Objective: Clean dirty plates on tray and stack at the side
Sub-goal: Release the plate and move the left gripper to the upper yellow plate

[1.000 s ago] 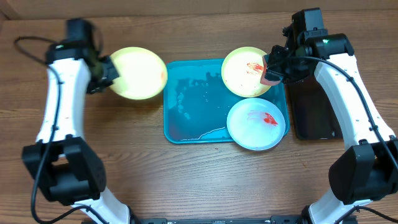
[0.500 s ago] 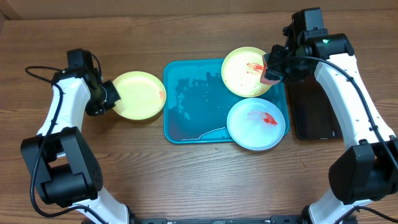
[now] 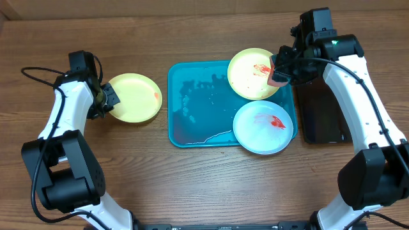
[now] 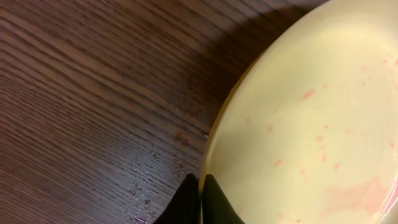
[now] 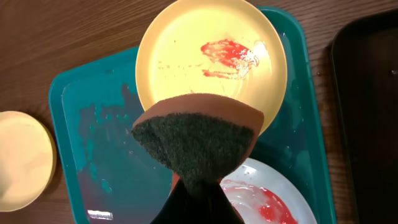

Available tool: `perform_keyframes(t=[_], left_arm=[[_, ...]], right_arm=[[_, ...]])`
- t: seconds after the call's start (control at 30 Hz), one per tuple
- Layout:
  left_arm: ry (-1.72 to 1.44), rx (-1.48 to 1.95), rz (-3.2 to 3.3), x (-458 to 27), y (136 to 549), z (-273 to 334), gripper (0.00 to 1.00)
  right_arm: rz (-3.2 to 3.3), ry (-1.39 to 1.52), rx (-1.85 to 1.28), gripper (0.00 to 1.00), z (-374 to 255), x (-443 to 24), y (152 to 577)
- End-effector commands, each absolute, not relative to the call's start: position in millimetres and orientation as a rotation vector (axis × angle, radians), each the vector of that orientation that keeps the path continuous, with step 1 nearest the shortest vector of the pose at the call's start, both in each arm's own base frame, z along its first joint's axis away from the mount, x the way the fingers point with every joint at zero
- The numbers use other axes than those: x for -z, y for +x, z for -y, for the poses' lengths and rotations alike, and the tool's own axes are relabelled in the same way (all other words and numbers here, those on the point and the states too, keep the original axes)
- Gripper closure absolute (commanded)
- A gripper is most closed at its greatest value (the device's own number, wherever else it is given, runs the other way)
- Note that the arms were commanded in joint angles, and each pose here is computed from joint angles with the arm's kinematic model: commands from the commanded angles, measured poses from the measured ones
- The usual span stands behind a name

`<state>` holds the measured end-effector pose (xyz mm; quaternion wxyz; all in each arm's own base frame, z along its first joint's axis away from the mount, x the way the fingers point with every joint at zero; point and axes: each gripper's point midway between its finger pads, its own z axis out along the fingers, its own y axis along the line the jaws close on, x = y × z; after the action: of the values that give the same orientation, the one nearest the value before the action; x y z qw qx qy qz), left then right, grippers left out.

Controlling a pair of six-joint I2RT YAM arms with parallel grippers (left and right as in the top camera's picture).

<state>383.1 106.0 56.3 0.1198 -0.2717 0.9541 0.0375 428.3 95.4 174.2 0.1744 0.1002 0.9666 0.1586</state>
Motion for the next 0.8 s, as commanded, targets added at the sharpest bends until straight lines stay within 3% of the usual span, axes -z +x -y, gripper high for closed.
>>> perform_keyframes(t=[0.0, 0.2, 0.37, 0.5, 0.77], left_arm=[[-0.796, -0.146, -2.761, -66, 383, -109, 0.84], [-0.796, -0.149, -2.760, -66, 383, -110, 0.76], [-0.753, -0.137, -2.767, -69, 386, -108, 0.77], [-0.635, -0.106, -2.778, -100, 401, -93, 0.72], [-0.184, 0.190, -2.651, -181, 456, 36, 0.47]], right_arm=[[-2.724, 0.270, -0.453, 0.96, -97, -178, 430], [-2.732, 0.271, -0.451, 0.96, -97, -178, 428], [-2.732, 0.271, -0.452, 0.96, -97, -178, 428], [-2.729, 0.262, -0.485, 0.96, -101, -179, 428], [-2.726, 0.262, -0.489, 0.96, -101, -179, 429]])
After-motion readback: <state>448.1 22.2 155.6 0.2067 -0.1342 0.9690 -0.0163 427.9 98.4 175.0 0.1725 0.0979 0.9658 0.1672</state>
